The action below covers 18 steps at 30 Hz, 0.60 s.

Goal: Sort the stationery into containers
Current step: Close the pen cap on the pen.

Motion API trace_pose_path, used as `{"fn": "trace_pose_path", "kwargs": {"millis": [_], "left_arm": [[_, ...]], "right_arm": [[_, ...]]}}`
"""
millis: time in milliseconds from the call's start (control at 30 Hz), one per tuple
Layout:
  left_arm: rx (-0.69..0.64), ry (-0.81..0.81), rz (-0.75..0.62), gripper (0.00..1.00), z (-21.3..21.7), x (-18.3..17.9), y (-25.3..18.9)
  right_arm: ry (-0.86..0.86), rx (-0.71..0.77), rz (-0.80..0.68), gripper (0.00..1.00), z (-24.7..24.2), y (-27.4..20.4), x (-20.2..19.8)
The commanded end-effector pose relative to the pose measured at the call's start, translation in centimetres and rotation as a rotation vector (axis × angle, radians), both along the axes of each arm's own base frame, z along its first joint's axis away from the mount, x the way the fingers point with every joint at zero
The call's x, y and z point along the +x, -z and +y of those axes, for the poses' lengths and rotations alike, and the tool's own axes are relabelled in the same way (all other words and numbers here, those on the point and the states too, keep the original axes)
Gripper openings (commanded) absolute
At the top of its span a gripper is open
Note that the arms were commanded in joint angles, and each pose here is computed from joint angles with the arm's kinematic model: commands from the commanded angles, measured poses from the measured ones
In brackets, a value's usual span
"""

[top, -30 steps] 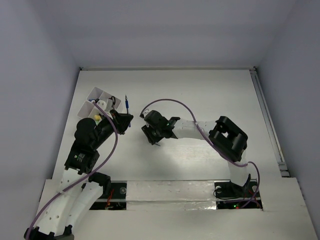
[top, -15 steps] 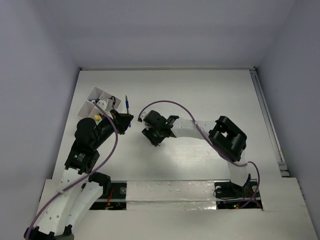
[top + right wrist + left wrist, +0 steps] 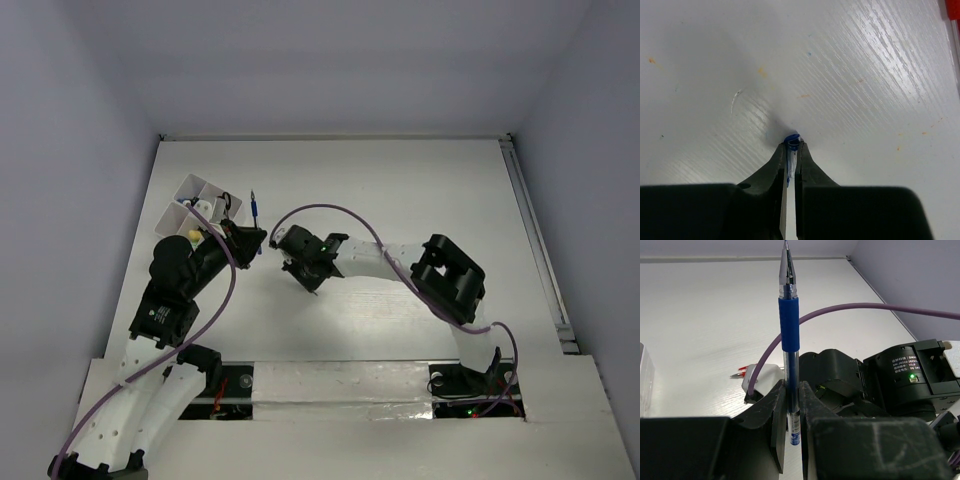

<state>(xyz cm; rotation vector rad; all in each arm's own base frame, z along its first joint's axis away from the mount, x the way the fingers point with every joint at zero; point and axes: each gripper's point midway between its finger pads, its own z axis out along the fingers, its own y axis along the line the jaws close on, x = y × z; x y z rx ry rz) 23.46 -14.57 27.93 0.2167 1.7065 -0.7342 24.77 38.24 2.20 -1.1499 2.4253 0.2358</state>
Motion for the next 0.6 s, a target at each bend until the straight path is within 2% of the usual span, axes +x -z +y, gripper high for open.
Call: {"fn": "trace_pose_path", "kwargs": {"millis": [0, 200, 333, 467, 500, 567], "left_arm": [[-0.016, -0.009, -0.083, 0.00, 0.2, 0.1, -2.9], [-0.013, -0.009, -0.078, 0.00, 0.2, 0.2, -2.7], [-0.013, -0.003, -0.067, 0.00, 0.0, 0.3, -2.4], [-0.017, 0.018, -0.051, 0.00, -0.4, 0.4, -2.0], [-0.019, 0.026, -0.047, 0.00, -0.5, 0.4, -1.9], [-0.022, 0.041, -0.041, 0.00, -0.7, 0.5, -1.8]], "right_arm": [[0.013, -0.226, 0.142, 0.00, -5.1, 5.0, -3.7], [0.076, -0.106, 0.094, 0.00, -3.6, 2.0, -2.9], [0.163, 0.128, 0.004, 0.00, -1.2, -3.1, 0.0], [0.250, 0.428, -0.105, 0.00, 0.5, -10.5, 2.2], [0.266, 0.544, -0.156, 0.00, 0.6, -13.8, 3.0], [0.298, 0.662, -0.210, 0.00, 0.6, -17.3, 3.8]]}}
